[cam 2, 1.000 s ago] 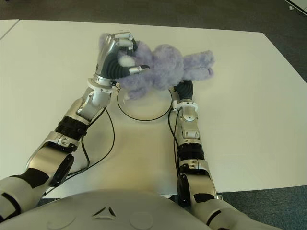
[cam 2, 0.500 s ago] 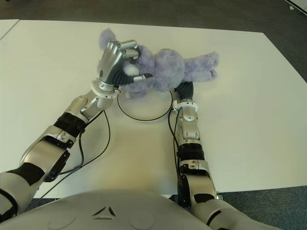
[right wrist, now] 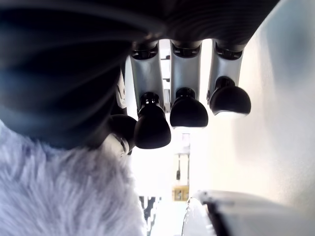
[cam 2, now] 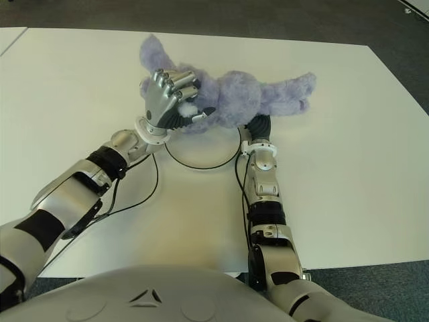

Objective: Put the doll into the plate.

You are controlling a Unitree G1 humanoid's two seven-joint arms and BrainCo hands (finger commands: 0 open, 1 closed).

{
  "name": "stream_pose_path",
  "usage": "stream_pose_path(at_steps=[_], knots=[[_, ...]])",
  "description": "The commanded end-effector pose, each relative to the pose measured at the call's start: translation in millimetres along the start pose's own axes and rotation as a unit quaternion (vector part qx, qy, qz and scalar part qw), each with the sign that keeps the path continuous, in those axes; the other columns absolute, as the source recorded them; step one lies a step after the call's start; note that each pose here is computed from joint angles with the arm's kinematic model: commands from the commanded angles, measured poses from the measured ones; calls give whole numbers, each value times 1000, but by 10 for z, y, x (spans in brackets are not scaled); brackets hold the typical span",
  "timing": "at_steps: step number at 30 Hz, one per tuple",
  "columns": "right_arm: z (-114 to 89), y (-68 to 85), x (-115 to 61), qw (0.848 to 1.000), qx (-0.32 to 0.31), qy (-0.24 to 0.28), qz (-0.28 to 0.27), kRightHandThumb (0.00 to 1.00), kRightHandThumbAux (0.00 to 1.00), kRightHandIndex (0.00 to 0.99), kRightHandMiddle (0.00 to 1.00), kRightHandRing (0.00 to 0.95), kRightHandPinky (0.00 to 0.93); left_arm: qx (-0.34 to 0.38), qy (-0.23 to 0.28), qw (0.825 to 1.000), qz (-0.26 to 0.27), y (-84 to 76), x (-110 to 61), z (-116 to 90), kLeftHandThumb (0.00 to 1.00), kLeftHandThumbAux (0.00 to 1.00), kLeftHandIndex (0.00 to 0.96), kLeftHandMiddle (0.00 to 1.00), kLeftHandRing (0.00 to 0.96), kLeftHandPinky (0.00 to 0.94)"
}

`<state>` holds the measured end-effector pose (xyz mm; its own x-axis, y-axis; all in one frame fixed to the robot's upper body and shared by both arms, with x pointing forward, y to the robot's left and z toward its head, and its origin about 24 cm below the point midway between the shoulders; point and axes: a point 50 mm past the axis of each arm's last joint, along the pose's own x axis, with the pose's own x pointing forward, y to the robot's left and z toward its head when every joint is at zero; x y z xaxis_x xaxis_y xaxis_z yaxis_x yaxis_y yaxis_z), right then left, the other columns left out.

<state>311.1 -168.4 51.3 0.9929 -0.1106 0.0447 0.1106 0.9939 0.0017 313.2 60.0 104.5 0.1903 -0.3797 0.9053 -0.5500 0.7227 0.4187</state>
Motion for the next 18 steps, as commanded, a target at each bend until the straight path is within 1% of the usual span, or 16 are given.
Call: stream_pose_path(at_steps=[1, 6, 10, 18], knots=[[-451, -9, -245, 995, 3, 104, -1, 706, 719, 441, 826, 833, 834, 12, -25, 1000, -1, -34, -20, 10, 209, 850, 896, 936, 925, 925], [-447, -1, -245, 995, 7, 102, 2, 707, 718, 441, 826, 834, 842, 18, -33, 999, -2, -39, -63, 9, 208, 839, 890, 937, 928, 923], [-445, 4, -242, 995, 7, 104, 1, 707, 718, 441, 826, 833, 844, 20, -34, 999, -15, -49, -103, 12, 193, 832, 884, 936, 927, 919], [-438, 18, -240, 994, 9, 106, -4, 708, 717, 442, 818, 824, 835, -6, -26, 996, -87, -42, -212, 13, 101, 785, 871, 928, 917, 905]])
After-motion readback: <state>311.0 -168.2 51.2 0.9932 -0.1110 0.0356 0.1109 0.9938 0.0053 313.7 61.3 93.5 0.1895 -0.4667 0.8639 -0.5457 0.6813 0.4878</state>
